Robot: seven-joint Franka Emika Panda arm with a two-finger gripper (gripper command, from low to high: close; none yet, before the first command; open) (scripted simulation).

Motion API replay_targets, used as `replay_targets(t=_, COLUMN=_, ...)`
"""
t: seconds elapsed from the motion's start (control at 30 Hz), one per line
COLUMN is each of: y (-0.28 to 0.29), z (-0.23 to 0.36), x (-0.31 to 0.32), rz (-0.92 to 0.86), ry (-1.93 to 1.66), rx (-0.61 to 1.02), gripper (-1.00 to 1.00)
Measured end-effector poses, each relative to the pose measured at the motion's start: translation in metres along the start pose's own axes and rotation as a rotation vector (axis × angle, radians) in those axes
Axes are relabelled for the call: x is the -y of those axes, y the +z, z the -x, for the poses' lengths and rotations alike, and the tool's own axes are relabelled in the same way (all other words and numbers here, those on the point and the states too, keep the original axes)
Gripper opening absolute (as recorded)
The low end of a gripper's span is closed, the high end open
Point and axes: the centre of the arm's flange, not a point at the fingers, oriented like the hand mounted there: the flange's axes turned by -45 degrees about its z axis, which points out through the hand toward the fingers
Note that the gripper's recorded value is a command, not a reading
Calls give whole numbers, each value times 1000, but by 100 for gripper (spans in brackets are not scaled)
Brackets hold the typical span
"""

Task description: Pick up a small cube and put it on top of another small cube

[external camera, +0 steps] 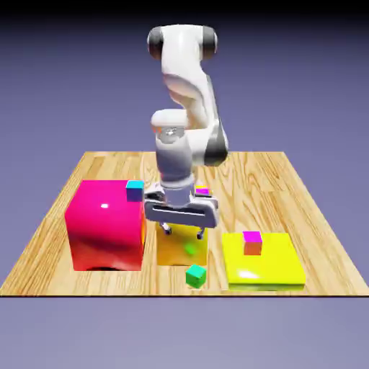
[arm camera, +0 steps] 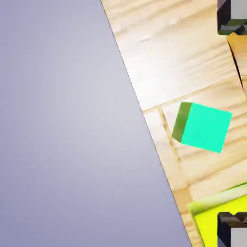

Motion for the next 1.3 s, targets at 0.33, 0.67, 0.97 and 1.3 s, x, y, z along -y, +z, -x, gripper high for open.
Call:
replay_targets(t=0.33, y=101, z=-36, x=0, rz=17, ry=203, rx=408, gripper=0)
replay_targets(t=0.67, y=110, z=-35, x=0, rz=14, ry=203, rx=408, gripper=-100)
replay_targets(t=0.97, y=-46, z=-12, x=-83, rz=136, ry=8, rx=385, gripper=-100)
replay_targets(t=1.3, y=-171, z=58, x=-176, rz=144, ry=-120, rx=424, gripper=-100)
